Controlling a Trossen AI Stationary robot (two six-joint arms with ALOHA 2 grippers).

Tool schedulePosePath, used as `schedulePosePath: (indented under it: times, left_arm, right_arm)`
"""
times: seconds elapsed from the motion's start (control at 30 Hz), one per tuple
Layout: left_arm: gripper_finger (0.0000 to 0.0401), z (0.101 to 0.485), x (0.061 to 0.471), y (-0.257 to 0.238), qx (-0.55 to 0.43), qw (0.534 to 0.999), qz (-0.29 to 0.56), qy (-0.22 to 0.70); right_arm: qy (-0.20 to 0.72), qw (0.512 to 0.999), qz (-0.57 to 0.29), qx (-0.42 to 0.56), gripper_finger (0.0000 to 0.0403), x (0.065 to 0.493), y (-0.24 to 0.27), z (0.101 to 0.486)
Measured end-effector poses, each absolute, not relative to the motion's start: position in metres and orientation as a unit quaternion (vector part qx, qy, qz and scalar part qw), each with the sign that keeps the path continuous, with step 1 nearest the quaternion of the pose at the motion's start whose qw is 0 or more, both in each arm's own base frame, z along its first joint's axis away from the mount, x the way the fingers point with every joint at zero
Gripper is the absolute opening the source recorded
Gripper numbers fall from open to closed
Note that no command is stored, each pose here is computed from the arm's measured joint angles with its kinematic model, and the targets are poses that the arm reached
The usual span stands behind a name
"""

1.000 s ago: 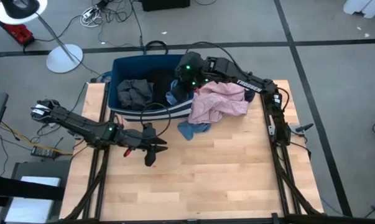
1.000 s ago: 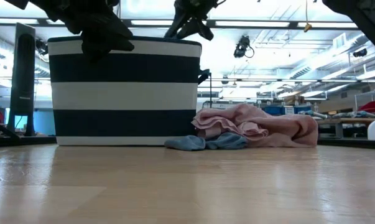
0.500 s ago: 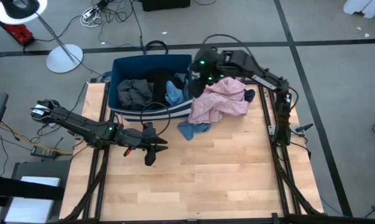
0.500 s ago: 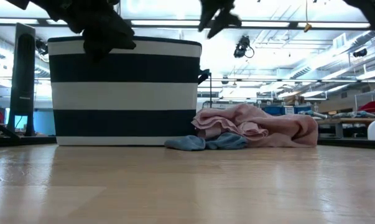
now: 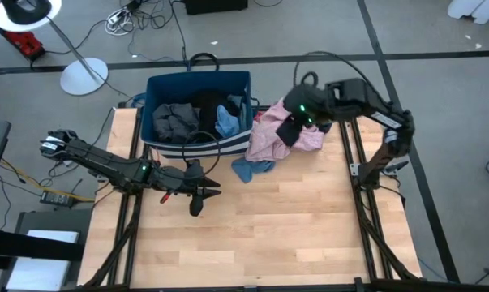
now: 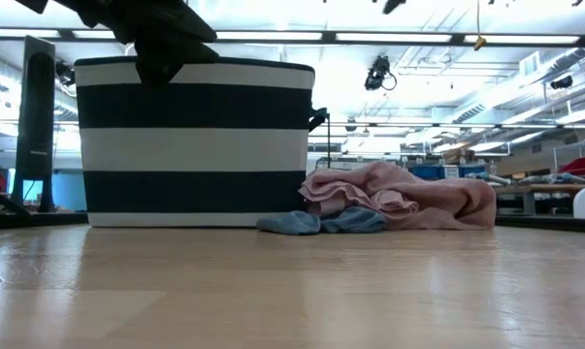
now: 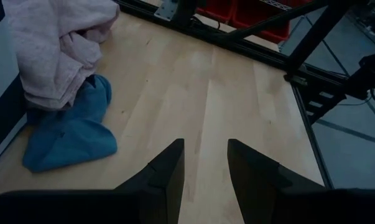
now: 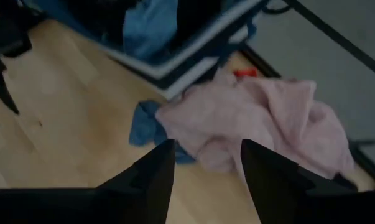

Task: Sort clothes
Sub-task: Put the blue sock into the blue laundry bin

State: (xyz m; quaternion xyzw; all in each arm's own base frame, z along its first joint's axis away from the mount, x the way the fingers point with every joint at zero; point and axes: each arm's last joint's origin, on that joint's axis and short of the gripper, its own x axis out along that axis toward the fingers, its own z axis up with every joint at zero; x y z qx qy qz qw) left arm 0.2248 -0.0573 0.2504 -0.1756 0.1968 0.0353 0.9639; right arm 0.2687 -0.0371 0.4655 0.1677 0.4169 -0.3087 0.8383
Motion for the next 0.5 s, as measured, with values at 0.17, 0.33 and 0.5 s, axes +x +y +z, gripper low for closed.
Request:
schedulePosePath:
  times: [0.17,0.33,0.5]
  left_arm:
    - [0.0127,0.251,0.225,-0.057,-0.177,0.964,0.035,0.194]
    - [0.0127,0.253,0.226,-0.058,-0.181,0.966,0.032,0.182]
    - [0.0127,0.253,0.226,-0.058,-0.184,0.965,0.021,0.185]
  right_arm:
    - [0.426,0.816,-0.331,0.206,0.0184,0.250,-0.010,0.438]
    - [0.399,0.809,-0.334,0.274,0.0185,0.243,0.014,0.393]
    - [0.392,0.812,-0.307,0.304,0.0185,0.255,0.027,0.344]
